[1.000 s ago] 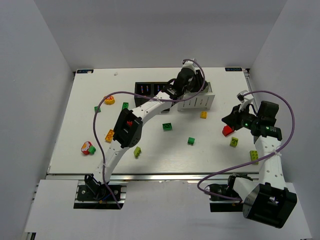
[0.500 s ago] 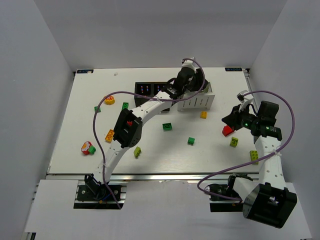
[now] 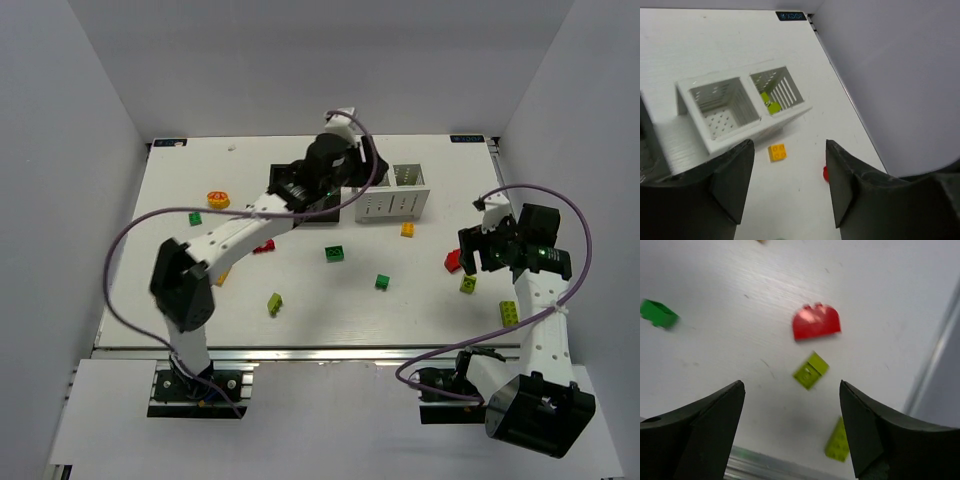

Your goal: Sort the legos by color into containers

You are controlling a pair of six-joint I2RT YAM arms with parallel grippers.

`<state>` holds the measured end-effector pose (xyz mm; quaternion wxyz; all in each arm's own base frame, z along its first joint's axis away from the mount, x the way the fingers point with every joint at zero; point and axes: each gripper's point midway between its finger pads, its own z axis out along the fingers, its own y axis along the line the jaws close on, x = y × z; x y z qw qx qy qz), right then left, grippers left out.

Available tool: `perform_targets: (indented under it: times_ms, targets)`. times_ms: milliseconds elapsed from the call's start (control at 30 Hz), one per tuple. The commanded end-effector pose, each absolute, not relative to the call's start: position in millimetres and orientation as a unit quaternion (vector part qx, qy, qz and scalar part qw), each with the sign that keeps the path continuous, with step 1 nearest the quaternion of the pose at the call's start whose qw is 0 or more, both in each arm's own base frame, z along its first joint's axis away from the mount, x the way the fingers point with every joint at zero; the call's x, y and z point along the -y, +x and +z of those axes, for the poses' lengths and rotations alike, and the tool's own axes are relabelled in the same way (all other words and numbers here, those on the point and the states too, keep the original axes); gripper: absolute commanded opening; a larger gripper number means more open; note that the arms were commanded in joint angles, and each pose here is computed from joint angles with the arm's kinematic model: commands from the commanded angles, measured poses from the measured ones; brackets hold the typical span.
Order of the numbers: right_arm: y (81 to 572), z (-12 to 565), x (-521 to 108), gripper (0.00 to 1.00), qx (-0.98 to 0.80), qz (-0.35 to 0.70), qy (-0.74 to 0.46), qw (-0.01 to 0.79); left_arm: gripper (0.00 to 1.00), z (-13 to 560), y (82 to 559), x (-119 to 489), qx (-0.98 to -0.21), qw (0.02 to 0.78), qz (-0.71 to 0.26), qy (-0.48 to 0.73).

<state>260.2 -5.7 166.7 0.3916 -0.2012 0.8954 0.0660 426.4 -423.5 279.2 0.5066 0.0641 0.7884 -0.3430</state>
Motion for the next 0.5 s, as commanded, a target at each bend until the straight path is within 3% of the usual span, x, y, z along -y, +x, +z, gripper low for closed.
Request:
perform_targets:
  times_ms: [0, 33, 67, 133, 200, 267, 467]
  targets:
    - [232, 160, 60, 0.82, -0.93, -0.073, -0.169, 0.317, 0.73, 292, 383, 369, -0.791, 0.517, -0.322, 0.059]
    - [229, 158, 59, 0.83, -0.932, -0.072, -0.168, 0.314, 0.74, 312, 377, 363, -0.78, 0.527, -0.332, 0.054]
    - [224, 155, 68, 0.84, -0.935, -0.095, -0.161, 0.301, 0.76, 280, 365, 351, -0.802, 0.505, -0.315, 0.056]
    - [212, 147, 74, 0.85, -0.938, -0.111, -0.157, 0.287, 0.79, 288, 345, 328, -0.798, 0.51, -0.318, 0.042]
    - [205, 141, 78, 0.86, -0.941, -0.121, -0.151, 0.279, 0.81, 260, 329, 309, -0.815, 0.494, -0.301, 0.03]
    - [197, 128, 80, 0.86, -0.948, -0.119, -0.142, 0.259, 0.88, 267, 316, 289, -0.809, 0.506, -0.3, 0.01]
    - [187, 98, 80, 0.84, -0.965, -0.086, -0.118, 0.22, 0.93, 248, 291, 254, -0.812, 0.503, -0.294, -0.034]
